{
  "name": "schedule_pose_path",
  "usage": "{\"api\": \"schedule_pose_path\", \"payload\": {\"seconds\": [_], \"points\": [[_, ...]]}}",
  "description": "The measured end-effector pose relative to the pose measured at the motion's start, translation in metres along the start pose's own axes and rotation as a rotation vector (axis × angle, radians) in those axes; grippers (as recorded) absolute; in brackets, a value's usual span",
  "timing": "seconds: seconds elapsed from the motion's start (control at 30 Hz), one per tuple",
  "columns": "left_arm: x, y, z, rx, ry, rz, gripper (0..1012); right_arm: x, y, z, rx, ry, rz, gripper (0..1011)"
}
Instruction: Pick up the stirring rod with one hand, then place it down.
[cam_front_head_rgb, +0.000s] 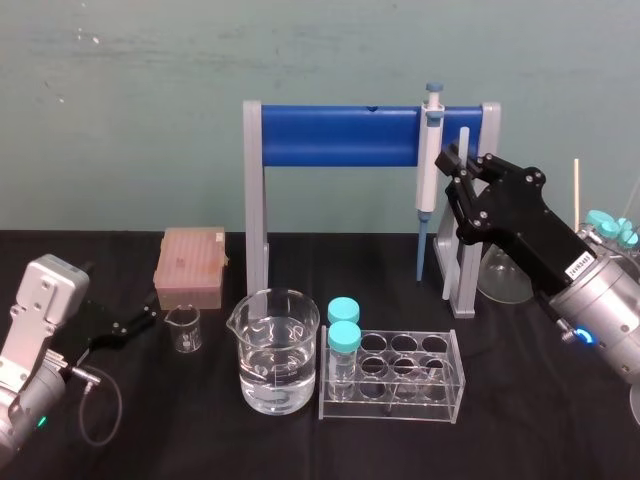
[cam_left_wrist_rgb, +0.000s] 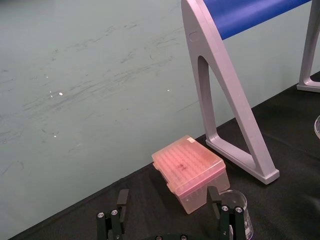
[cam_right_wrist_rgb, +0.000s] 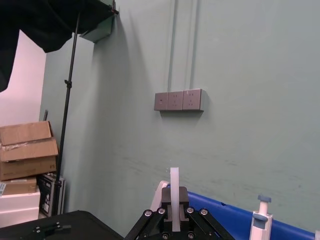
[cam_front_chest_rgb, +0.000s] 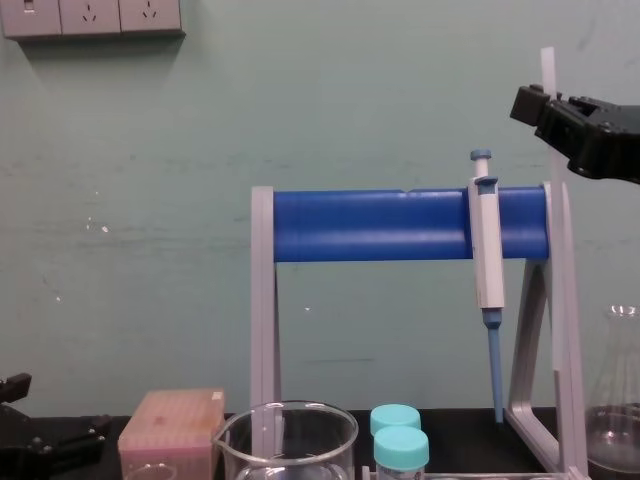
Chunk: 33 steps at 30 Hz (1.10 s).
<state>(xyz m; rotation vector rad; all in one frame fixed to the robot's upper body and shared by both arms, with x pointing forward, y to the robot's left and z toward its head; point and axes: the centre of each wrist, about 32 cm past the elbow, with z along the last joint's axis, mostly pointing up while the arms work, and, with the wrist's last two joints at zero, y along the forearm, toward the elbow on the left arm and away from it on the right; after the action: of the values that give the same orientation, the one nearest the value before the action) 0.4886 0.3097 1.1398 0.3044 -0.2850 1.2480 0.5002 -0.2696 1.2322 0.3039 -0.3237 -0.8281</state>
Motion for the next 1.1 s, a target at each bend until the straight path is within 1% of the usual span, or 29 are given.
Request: {"api": "schedule_pose_path", "payload": {"seconds": [1.1], "points": [[0.0000, 0.0000, 0.0000, 0.000, 0.000, 0.000, 1000, 0.0001, 0.0005, -0.0026, -0.014, -0.001, 0.011, 72]]}}
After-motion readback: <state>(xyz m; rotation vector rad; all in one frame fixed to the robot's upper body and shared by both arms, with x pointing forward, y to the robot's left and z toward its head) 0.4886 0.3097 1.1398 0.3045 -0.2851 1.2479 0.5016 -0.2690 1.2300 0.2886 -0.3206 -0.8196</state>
